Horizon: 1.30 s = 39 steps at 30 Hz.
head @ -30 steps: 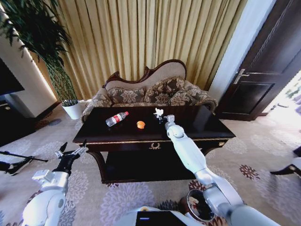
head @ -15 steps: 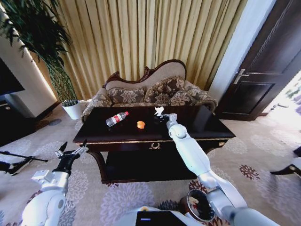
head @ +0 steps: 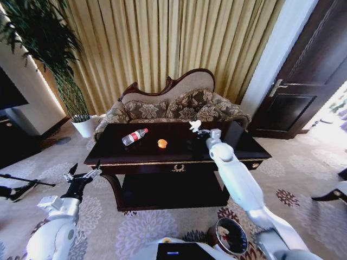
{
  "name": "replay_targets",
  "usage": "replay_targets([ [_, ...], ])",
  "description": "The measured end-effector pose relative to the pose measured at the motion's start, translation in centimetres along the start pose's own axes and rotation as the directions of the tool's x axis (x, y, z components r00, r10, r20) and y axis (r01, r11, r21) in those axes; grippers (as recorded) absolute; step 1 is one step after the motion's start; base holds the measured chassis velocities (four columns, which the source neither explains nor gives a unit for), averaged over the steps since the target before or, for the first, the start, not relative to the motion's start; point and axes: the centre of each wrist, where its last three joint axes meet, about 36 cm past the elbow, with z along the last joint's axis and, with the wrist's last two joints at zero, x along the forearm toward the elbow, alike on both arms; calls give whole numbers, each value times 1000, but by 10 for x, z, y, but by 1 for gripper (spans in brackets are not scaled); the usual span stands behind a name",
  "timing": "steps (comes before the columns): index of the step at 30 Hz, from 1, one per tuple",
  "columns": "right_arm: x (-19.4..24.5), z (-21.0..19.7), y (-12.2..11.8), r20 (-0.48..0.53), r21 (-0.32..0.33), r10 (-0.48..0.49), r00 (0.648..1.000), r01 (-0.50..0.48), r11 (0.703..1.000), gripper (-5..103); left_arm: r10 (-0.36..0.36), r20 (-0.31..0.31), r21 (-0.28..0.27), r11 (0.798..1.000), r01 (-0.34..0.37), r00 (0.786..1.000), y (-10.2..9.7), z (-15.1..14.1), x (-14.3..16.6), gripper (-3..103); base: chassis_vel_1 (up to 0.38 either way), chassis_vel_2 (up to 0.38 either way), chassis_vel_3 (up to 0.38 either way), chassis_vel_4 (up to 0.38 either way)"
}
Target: Move to the front of the table and place the trash on the table into the trash bin.
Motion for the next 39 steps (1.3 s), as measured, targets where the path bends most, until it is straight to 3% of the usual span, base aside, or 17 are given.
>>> replay_targets([
  [8, 37, -5, -17, 46, -53, 10, 999, -8, 999, 0, 0, -7, -3, 1000, 0, 1000, -3, 3, 1, 100, 0, 0, 0, 0],
  [15, 62, -1, -7, 142, -113, 47, 989, -31, 993, 0, -5, -4, -12, 1000, 5, 1000, 0, 1, 4, 100, 0, 0, 0, 0],
  [21, 77, 2, 3, 162, -153, 68, 985, -43, 987, 0, -8, 2, -17, 1000, 8, 1000, 2, -1, 6, 100, 0, 0, 0, 0],
  [39, 90, 6, -1, 157, -151, 76, 985, -52, 987, 0, -4, 7, -24, 1000, 4, 1000, 4, -1, 3, 100, 47, -41, -46, 43],
])
